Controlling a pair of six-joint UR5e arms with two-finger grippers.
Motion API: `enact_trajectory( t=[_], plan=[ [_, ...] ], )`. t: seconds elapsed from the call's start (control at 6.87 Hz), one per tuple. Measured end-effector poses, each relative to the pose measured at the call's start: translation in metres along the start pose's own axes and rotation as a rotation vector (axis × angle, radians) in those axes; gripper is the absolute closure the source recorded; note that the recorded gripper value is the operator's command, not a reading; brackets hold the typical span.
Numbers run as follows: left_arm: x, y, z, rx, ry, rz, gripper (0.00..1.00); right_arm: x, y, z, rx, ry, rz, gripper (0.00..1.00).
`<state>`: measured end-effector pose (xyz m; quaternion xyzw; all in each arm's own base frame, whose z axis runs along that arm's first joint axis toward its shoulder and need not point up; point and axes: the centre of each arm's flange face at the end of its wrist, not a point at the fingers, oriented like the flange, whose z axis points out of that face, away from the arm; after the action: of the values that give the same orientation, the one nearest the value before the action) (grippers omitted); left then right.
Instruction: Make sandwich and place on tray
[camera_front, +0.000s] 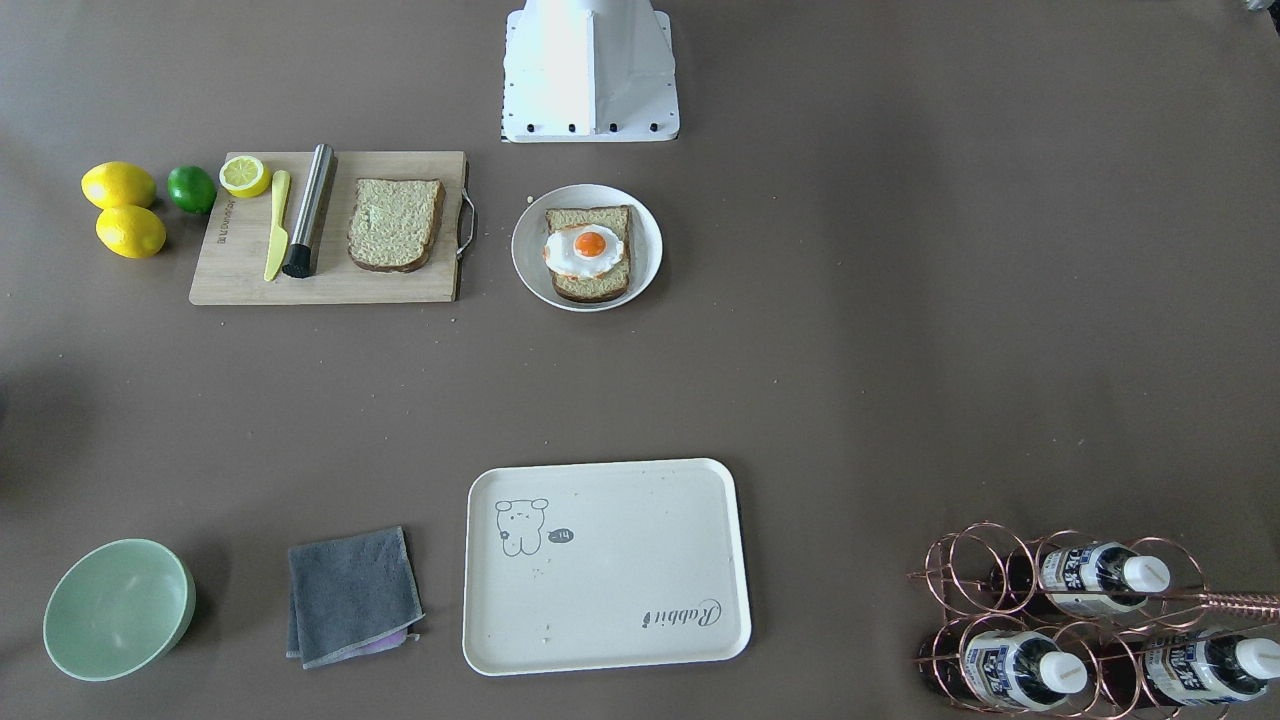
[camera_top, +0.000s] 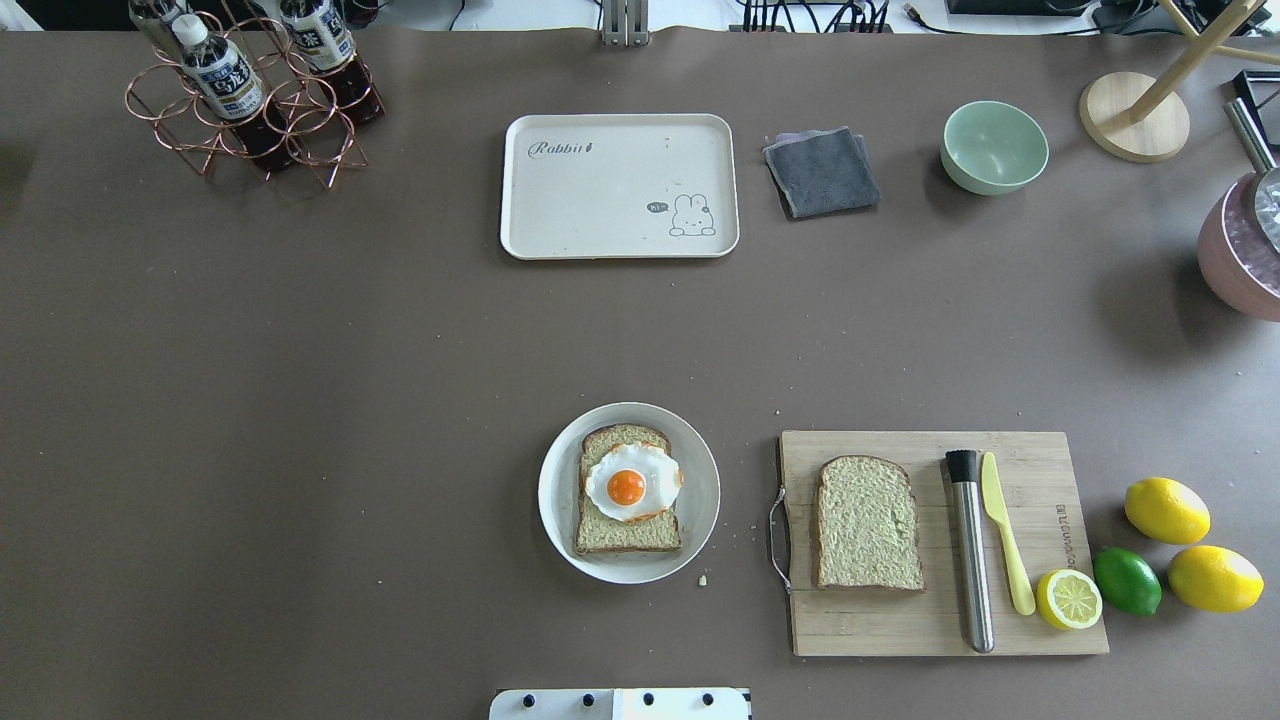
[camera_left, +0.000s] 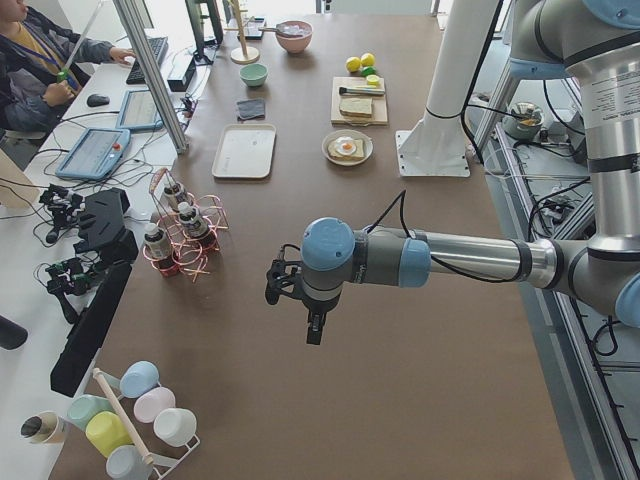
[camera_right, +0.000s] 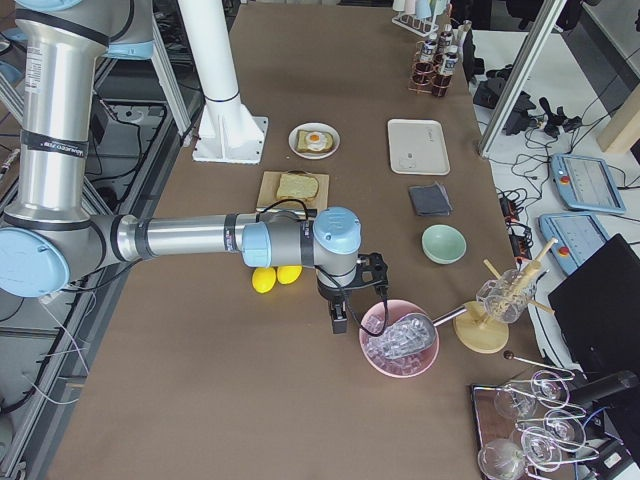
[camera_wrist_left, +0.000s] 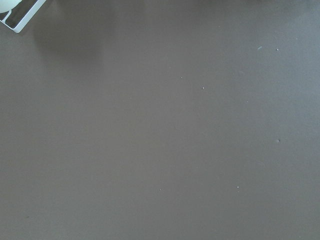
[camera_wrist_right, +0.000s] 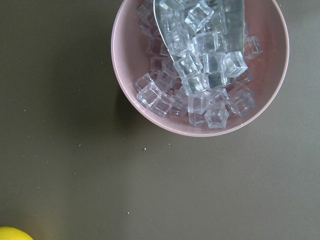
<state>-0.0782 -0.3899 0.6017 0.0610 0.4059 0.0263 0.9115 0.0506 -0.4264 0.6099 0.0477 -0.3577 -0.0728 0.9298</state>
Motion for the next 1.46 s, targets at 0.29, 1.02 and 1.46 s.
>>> enact_trajectory(
  t=[0.29, 1.02, 1.46],
  plan=[
    [0.001, -0.001, -0.001, 0.003, -0.002, 0.004, 0.03, -0.001, -0.002, -0.001, 0.003, 0.003, -0.004, 0.0],
    [0.002, 0.003, -0.005, 0.023, -0.011, 0.02, 0.03, 0.001, -0.001, 0.0, 0.0, 0.006, -0.005, 0.0],
    [0.003, 0.002, -0.006, 0.038, -0.004, 0.039, 0.02, -0.012, -0.007, 0.003, -0.004, -0.015, -0.017, 0.0]
  ],
)
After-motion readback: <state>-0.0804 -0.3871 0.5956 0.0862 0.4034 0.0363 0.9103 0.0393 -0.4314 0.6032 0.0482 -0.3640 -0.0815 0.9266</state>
